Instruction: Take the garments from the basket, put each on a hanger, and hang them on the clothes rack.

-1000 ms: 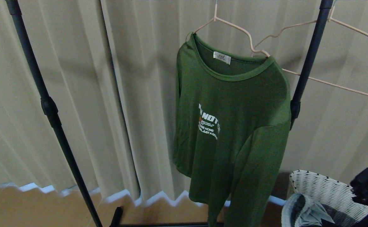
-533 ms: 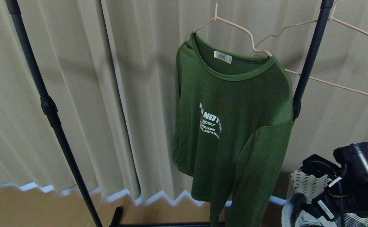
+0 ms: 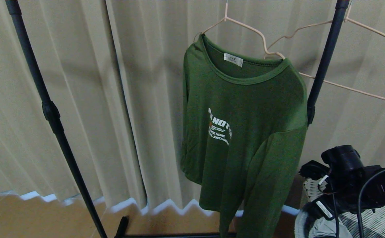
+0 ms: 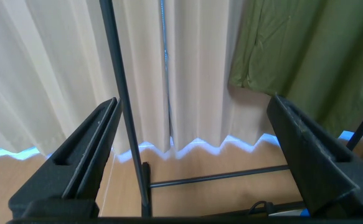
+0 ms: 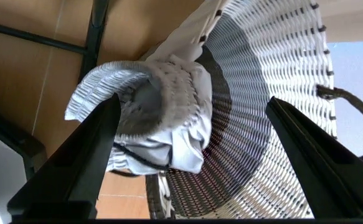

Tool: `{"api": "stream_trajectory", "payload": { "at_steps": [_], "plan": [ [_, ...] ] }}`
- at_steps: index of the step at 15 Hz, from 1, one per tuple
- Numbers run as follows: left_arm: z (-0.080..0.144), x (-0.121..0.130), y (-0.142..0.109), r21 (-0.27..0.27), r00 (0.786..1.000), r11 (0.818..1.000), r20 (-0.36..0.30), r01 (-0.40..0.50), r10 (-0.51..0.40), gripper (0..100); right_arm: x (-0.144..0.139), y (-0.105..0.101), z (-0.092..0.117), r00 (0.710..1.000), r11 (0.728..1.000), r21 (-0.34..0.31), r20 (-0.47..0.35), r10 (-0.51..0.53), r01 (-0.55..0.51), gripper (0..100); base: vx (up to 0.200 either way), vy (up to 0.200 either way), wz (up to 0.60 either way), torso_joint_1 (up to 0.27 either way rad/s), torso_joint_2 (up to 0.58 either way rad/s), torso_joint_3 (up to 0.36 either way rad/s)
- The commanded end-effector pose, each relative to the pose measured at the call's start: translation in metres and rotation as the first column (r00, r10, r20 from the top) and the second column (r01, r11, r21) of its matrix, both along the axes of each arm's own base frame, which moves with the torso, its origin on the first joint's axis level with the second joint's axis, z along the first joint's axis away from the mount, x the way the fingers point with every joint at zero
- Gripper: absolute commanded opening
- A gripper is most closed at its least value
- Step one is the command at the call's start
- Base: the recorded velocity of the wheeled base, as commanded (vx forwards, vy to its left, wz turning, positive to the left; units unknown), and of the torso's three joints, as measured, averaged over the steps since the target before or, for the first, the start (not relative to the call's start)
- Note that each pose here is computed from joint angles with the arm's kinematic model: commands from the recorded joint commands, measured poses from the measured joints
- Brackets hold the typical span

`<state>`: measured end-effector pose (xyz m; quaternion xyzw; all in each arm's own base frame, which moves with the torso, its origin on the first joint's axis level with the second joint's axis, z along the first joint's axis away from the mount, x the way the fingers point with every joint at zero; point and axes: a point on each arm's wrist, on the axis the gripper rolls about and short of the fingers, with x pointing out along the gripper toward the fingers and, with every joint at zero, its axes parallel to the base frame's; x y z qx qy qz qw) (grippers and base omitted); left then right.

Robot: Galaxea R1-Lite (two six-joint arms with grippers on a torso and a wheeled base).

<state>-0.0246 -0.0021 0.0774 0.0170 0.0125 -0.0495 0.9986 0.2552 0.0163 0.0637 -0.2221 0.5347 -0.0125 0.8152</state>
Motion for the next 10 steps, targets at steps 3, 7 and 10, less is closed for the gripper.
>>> {"api": "stream_trajectory", "payload": {
  "at_steps": [3, 7, 10],
  "plan": [
    [0.0, 0.0, 0.0, 0.0, 1.0, 1.0, 0.001, 0.0, 0.0, 100, 0.0079, -0.0033, -0.0119, 0.999, 1.0, -0.009, -0.039, -0.019, 0.018, 0, 0.0, 0.0, 0.0, 0.0, 0.0, 0.0],
    [0.0, 0.0, 0.0, 0.0, 1.0, 1.0, 0.001, -0.002, 0.002, 100, 0.0107, -0.0032, -0.0145, 0.999, 1.0, -0.012, -0.032, -0.02, 0.02, 0, 0.0, 0.0, 0.0, 0.0, 0.0, 0.0],
    [0.0, 0.0, 0.0, 0.0, 1.0, 1.0, 0.001, 0.0, 0.0, 100, 0.0107, -0.0032, -0.0141, 1.0, 1.0, -0.01, -0.018, -0.02, 0.02, 0, 0.0, 0.0, 0.0, 0.0, 0.0, 0.0]
  ]
}}
